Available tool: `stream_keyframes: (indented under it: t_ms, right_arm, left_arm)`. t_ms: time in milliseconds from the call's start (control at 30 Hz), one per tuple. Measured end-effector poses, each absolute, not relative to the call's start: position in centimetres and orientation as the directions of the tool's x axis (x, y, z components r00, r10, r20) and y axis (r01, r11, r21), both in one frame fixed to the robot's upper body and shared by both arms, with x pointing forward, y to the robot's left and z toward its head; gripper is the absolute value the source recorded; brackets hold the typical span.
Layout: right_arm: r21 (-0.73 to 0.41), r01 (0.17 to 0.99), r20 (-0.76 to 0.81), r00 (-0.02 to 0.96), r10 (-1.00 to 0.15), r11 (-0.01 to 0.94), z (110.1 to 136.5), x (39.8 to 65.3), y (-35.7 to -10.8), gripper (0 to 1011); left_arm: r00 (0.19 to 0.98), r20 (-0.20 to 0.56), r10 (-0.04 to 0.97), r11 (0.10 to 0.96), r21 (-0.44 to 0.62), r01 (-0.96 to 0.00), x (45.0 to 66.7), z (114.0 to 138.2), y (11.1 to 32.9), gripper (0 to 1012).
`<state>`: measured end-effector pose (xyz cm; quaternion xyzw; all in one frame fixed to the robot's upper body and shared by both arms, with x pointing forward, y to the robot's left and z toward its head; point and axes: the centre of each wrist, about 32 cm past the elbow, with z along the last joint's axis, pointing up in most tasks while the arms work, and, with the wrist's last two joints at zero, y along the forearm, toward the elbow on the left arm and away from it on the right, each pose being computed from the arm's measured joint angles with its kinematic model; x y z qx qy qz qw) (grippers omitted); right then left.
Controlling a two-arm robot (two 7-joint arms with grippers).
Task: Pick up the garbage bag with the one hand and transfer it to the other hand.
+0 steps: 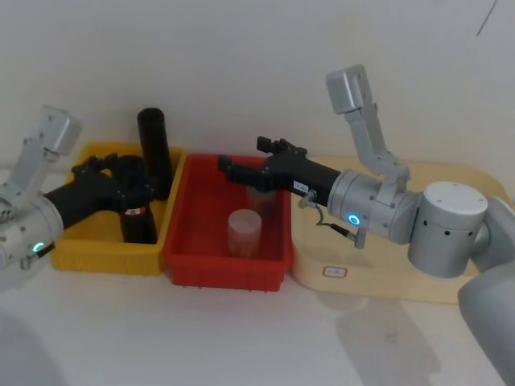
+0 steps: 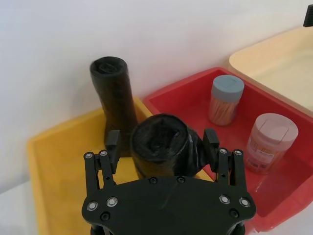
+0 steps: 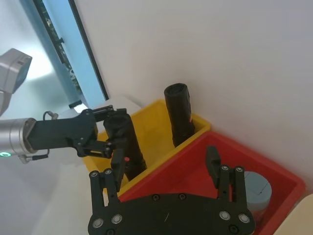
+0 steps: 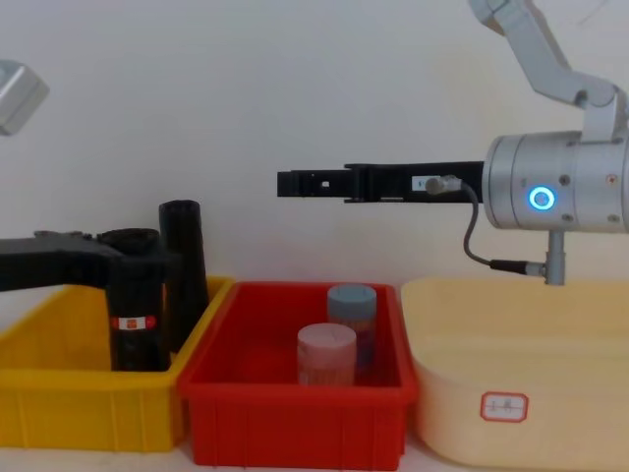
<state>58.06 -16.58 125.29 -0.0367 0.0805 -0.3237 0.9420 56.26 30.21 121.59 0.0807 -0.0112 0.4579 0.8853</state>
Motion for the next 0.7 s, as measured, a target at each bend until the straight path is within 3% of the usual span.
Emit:
stream_keyframes:
  t_ms: [267, 700]
  right_arm:
    - [-0.129, 0.603, -0.142, 0.774, -0.616, 0.787, 124.9, 58.0, -16.8, 1000]
    - [-0.161, 0.591, -0.168, 0.773, -0.612, 0.79, 123.5, 58.1, -16.8, 1000]
  left_arm:
    - [0.594, 0.084, 0.8, 0.58, 0.144, -0.802, 57.0, 120.9, 29.6, 962]
    - [0.604, 0.079, 0.793, 0.589, 0.151, -0.794, 57.5, 120.6, 29.2, 597]
